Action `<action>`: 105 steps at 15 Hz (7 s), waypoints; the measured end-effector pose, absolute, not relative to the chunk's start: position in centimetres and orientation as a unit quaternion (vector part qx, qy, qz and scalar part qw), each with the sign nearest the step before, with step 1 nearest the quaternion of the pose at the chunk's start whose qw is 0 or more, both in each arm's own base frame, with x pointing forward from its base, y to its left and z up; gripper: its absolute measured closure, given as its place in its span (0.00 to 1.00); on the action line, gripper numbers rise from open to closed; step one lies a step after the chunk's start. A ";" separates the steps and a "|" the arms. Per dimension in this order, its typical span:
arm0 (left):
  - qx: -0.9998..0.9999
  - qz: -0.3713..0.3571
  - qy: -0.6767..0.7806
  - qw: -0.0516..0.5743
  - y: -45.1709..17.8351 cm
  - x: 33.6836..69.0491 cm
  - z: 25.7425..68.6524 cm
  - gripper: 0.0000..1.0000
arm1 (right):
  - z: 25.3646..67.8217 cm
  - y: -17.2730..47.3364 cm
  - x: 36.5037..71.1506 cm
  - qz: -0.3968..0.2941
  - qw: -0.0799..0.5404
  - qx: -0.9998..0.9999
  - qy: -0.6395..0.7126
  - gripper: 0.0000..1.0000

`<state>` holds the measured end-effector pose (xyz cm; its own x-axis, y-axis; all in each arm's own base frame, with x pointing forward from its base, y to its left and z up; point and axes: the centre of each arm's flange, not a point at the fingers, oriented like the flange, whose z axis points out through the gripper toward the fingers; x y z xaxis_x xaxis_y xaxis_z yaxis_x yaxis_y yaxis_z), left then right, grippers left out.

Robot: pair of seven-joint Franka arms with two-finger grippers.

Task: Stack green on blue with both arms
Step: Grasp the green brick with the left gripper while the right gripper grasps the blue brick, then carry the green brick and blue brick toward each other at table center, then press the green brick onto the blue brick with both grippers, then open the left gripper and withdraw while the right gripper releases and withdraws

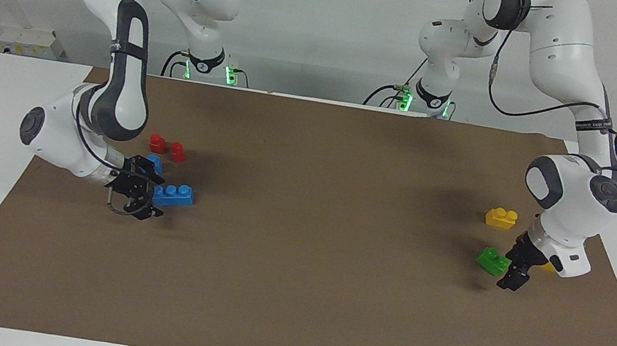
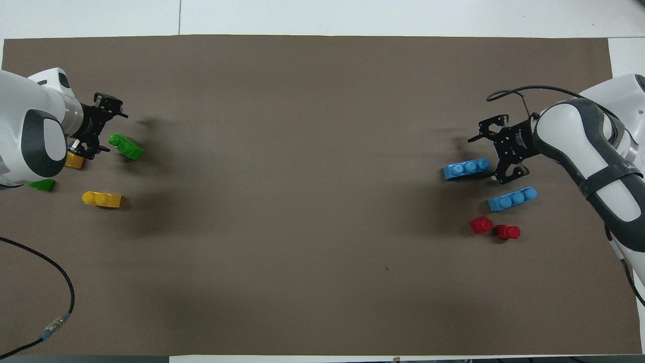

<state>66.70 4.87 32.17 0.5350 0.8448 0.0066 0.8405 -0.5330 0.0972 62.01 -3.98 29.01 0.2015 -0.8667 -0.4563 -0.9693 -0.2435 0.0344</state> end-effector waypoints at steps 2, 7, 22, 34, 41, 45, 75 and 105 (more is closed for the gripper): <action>0.876 0.023 0.481 0.040 4.7 66.5 31.8 0.00 | 28.5 -4.0 61.8 0.194 0.130 -0.764 0.602 0.00; 0.876 0.020 0.480 0.039 4.4 66.3 31.4 0.08 | 28.0 -4.2 61.3 0.200 0.147 -0.763 0.597 0.20; 0.875 0.002 0.483 0.029 2.8 66.1 38.1 0.66 | 27.9 -6.1 60.8 0.196 0.152 -0.767 0.592 0.65; 0.804 -0.015 0.594 0.020 -7.5 59.2 53.0 0.66 | 40.8 12.2 65.8 0.181 0.199 -0.746 0.609 0.65; 0.768 -0.018 0.639 0.016 -8.0 58.9 52.9 0.66 | 38.8 31.0 60.7 0.171 0.196 -0.706 0.659 0.65; 0.729 -0.025 0.684 0.006 -12.3 57.4 52.2 0.66 | 35.2 36.3 57.1 0.155 0.207 -0.701 0.665 0.65; 0.690 0.055 0.720 0.037 -32.3 50.4 36.3 0.66 | 27.9 37.1 54.5 0.144 0.205 -0.661 0.707 0.65; 0.912 0.093 0.398 -0.025 -14.8 58.0 44.6 0.00 | 32.1 27.0 61.1 0.166 0.205 -0.643 0.719 0.00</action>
<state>58.02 -14.81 44.64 0.6662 0.7213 0.1895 0.7305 -0.6823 0.0293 61.11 26.99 32.06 -0.0879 -0.8566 -0.5084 -0.9928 0.1170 -0.0255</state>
